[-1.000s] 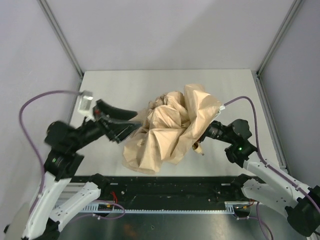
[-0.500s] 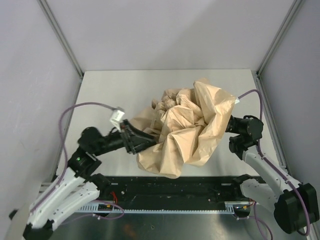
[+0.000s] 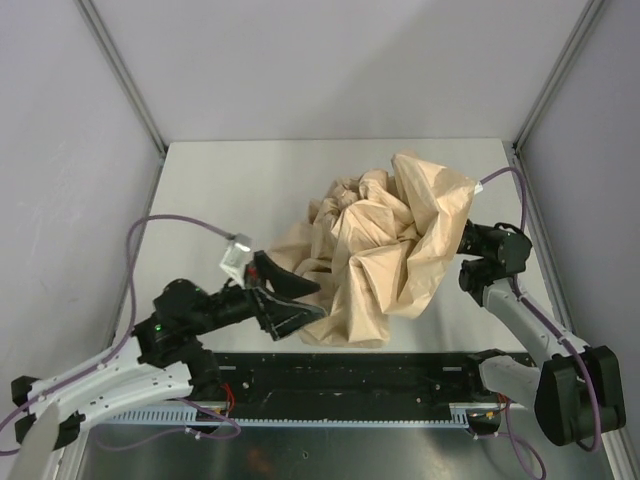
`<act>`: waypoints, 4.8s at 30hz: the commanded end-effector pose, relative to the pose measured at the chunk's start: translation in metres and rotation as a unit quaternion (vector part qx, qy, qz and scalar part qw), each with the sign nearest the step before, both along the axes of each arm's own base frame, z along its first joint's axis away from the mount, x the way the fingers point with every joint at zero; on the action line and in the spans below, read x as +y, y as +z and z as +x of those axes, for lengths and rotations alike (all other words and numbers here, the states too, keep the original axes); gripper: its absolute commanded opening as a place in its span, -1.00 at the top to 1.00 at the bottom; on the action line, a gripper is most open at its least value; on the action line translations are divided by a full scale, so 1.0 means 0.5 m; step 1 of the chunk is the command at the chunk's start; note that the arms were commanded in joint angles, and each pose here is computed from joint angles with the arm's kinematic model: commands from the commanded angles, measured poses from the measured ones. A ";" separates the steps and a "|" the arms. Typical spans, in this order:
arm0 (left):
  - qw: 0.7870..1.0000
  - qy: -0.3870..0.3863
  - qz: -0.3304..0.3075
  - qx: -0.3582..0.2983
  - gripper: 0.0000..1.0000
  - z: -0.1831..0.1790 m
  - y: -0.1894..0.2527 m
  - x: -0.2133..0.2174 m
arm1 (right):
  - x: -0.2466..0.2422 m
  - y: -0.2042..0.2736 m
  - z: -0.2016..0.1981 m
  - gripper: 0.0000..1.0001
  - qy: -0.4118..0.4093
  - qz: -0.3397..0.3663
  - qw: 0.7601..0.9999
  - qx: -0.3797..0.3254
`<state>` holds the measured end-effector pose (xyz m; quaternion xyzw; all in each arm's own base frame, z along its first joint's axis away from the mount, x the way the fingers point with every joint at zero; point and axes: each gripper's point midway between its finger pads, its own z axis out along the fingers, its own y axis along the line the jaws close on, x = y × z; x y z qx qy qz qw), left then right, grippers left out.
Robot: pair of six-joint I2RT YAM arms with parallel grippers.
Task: Put away the umbrella
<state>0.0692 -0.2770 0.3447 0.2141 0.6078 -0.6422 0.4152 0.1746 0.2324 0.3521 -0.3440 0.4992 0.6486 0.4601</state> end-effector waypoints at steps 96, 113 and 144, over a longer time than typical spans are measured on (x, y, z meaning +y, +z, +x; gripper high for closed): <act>0.968 0.241 -0.021 -0.064 0.96 0.190 0.146 0.051 | 0.100 0.033 -0.059 1.00 0.047 0.009 0.999 -0.002; 0.975 0.216 -0.039 -0.023 -0.80 0.157 0.113 0.082 | 0.109 0.062 -0.083 1.00 0.122 0.101 0.981 0.115; 0.976 0.179 -0.113 0.052 -0.99 0.149 0.162 0.059 | 0.165 -0.028 -0.135 1.00 0.055 -0.047 0.997 -0.021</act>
